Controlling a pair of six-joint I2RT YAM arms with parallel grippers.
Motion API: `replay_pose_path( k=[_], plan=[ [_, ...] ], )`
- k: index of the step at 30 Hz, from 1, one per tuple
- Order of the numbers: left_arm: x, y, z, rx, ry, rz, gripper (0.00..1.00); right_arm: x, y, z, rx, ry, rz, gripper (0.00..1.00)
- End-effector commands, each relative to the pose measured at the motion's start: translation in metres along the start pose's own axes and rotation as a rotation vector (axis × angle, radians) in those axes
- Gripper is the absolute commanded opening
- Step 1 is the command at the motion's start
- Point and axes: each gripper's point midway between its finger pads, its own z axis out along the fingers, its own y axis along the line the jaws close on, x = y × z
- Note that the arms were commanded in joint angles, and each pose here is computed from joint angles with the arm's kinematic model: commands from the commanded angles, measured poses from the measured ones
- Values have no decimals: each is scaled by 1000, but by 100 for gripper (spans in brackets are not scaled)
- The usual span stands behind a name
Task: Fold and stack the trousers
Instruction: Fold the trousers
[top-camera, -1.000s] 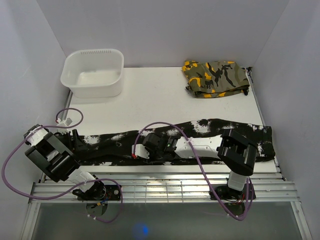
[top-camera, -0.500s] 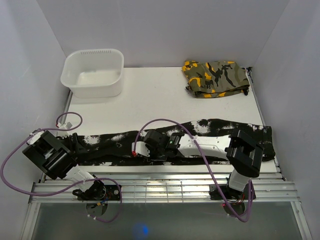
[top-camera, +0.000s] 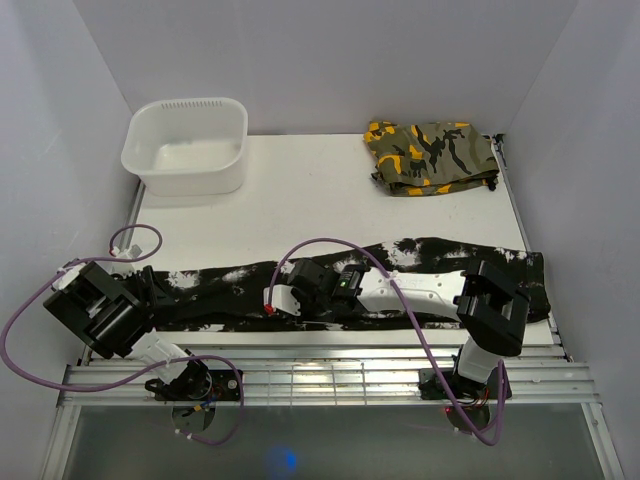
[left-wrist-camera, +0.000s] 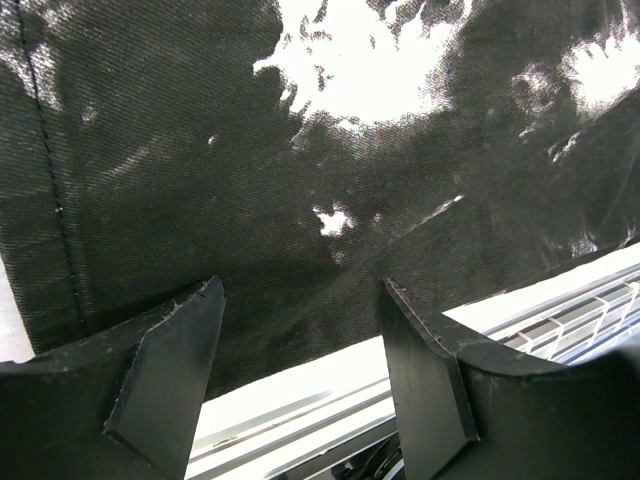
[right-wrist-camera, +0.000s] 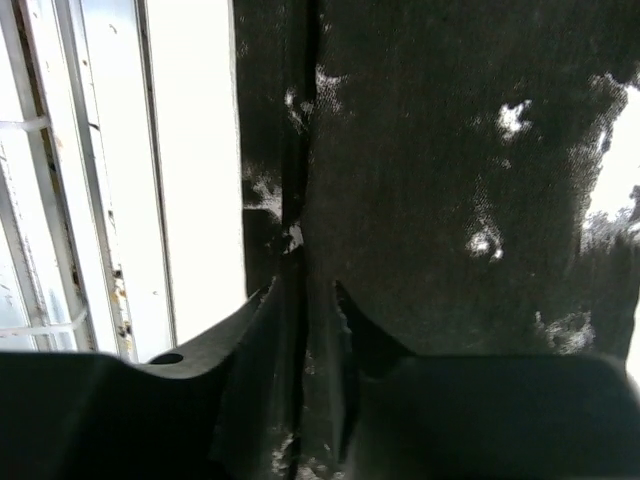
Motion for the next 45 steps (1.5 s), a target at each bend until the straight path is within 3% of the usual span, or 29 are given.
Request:
replay_pose_path(
  k=[1, 8, 11, 12, 20, 27, 34, 38, 44, 45],
  plan=[
    [4, 14, 4, -33, 15, 19, 75, 3, -2, 0, 23, 6, -8, 32],
    [6, 14, 5, -41, 15, 15, 76, 21, -7, 19, 47, 70, -28, 32],
    [6, 16, 6, -48, 12, 6, 76, 26, -9, 23, 62, 87, -39, 8],
    [6, 18, 6, -56, 15, 6, 76, 26, -9, 22, 63, 87, -36, 8],
    [9, 32, 9, -89, 20, -37, 76, -3, -9, -21, 51, 9, -21, 8],
    [11, 40, 10, -116, 27, -60, 76, -4, 24, -29, -115, -20, -4, 8],
    [12, 53, 7, -164, 32, -79, 75, 38, 52, -8, -220, 79, 10, 8],
    [11, 53, 8, -155, 31, -86, 75, 63, 47, 16, -178, 151, 6, 8],
    [1, 51, -3, -165, 4, -43, 75, 57, 29, 39, -107, 171, 16, 8],
    [-1, 55, -7, -191, 7, -34, 75, 57, 26, 41, -94, 178, 18, 15]
  ],
)
